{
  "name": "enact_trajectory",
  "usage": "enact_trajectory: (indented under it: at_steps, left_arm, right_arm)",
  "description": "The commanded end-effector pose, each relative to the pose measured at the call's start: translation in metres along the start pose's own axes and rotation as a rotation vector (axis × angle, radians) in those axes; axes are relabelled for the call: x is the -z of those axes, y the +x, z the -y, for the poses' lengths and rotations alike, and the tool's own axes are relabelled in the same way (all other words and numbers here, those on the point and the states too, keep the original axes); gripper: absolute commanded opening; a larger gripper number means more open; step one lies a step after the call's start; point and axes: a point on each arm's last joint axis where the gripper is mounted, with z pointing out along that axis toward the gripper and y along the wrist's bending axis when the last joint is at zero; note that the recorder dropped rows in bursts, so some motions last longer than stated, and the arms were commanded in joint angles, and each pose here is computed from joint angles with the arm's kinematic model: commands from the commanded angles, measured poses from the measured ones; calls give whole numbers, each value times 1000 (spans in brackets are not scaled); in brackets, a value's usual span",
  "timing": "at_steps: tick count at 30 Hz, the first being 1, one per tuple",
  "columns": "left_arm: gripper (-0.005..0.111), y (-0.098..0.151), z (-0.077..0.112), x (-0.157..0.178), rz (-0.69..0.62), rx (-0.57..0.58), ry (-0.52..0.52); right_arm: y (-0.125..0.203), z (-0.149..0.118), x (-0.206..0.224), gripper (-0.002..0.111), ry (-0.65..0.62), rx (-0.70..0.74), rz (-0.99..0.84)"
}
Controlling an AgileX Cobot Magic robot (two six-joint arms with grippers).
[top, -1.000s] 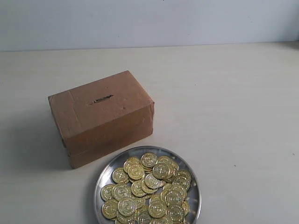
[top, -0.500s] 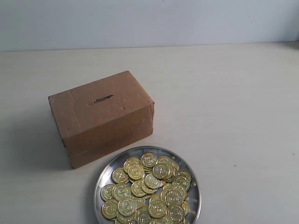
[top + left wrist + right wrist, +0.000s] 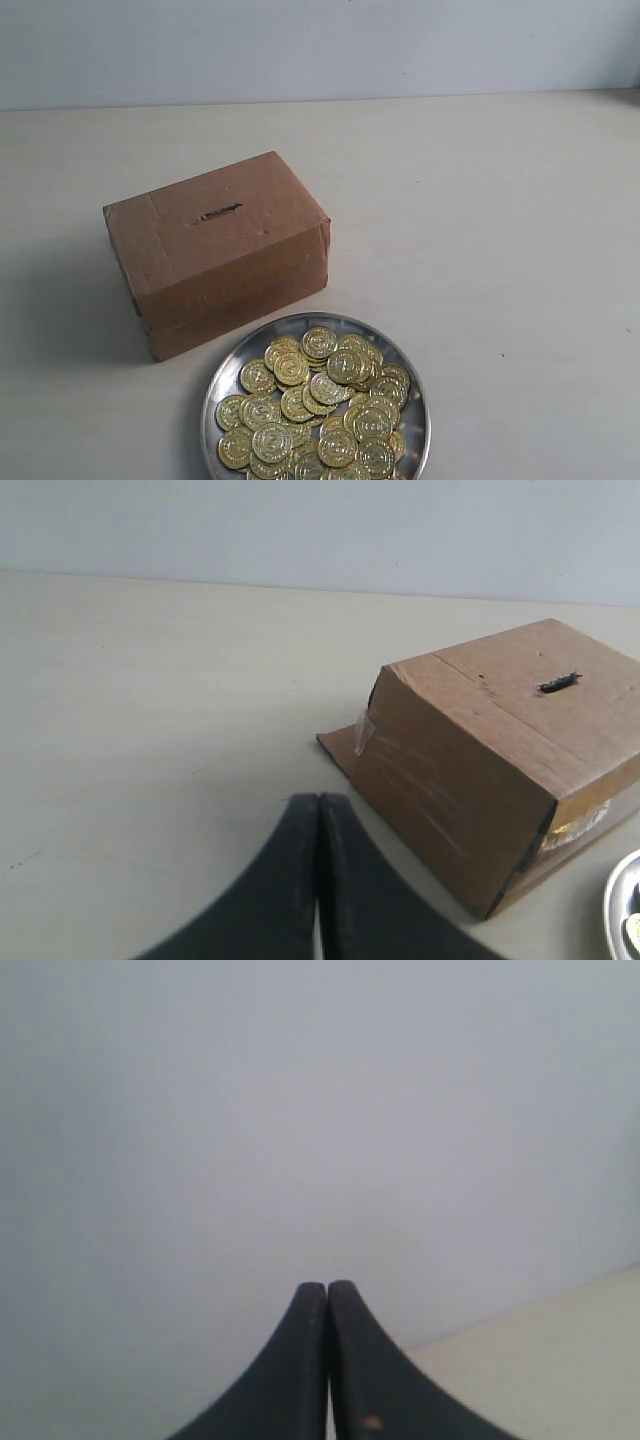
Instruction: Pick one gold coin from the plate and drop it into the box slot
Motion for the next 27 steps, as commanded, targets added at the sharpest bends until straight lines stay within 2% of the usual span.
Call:
enact_trajectory:
  at_steps: [1, 4, 9, 13, 21, 27]
  left_arm:
    - [0, 0, 1, 0, 6, 16, 10]
    - [0, 0, 1, 0, 6, 16, 10]
    - [0, 0, 1, 0, 6, 16, 10]
    - [0, 0, 1, 0, 6, 16, 10]
    - [0, 0, 1, 0, 6, 16, 10]
    - [0, 0, 1, 0, 6, 16, 10]
  right_arm:
    - [-31, -15, 2, 0, -53, -53, 107]
    - [-51, -26, 6, 0, -69, -60, 129]
    - [-87, -44, 5, 0, 3, 193, -11]
    - [-104, -57, 1, 0, -21, 385, -85]
    - [-112, -96, -17, 0, -341, 517, -302]
    - [-108, -105, -43, 0, -444, 521, -515]
